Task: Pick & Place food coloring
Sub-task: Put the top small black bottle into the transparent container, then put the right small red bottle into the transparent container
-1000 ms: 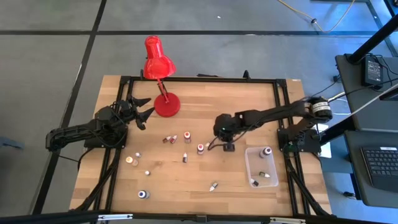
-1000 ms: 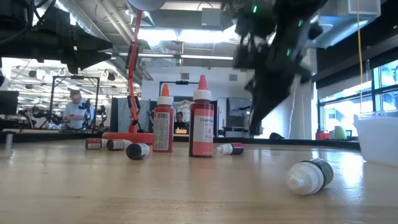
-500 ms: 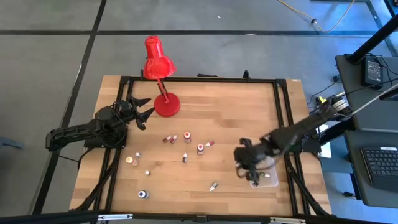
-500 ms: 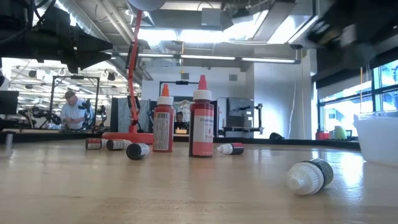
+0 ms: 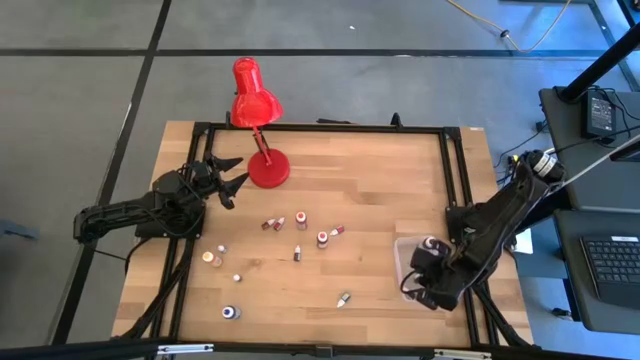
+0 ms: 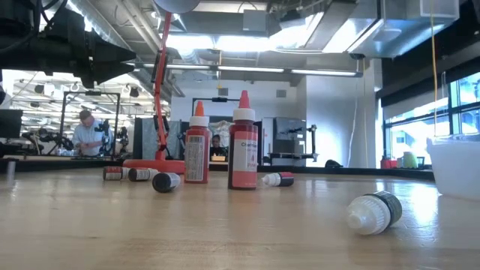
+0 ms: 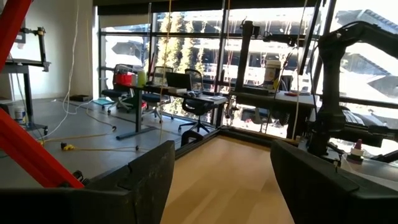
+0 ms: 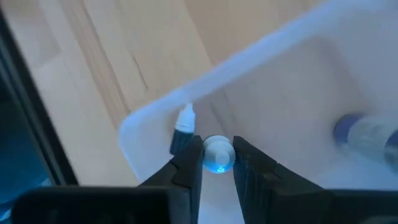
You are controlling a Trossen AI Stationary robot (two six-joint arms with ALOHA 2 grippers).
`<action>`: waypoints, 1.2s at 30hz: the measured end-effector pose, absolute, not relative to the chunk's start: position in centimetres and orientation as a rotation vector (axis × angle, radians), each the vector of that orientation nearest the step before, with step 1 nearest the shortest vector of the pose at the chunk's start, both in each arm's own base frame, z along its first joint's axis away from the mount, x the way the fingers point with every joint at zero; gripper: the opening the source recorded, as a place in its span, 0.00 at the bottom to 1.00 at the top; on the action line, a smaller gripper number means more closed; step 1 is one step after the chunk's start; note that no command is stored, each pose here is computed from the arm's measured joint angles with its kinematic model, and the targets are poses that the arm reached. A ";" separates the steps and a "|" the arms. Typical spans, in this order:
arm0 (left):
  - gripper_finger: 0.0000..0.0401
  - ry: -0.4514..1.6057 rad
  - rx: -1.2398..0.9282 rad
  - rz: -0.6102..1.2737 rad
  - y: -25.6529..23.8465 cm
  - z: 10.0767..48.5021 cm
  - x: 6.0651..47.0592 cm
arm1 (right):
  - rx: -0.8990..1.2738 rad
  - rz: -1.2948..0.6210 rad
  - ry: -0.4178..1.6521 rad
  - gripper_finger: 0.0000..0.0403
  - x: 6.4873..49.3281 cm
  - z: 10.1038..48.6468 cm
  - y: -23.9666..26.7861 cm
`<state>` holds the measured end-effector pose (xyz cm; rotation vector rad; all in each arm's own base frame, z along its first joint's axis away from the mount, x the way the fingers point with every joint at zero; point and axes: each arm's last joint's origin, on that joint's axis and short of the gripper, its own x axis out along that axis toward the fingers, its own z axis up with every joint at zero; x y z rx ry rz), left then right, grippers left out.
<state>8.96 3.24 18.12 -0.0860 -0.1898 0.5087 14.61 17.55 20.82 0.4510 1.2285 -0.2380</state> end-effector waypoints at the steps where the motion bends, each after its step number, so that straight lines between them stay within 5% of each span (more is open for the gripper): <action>1: 0.65 -0.190 -0.086 0.509 3.2 18.1 9.0 | 0.458 -0.236 1.229 0.20 14.3 20.4 17.6; 21: 0.65 -0.190 -0.086 0.509 3.2 18.1 9.0 | 0.541 -0.197 1.211 0.22 13.3 16.8 17.6; 36: 0.65 -0.190 -0.086 0.509 3.2 18.1 9.0 | 0.587 -0.152 1.318 0.41 13.2 17.2 17.5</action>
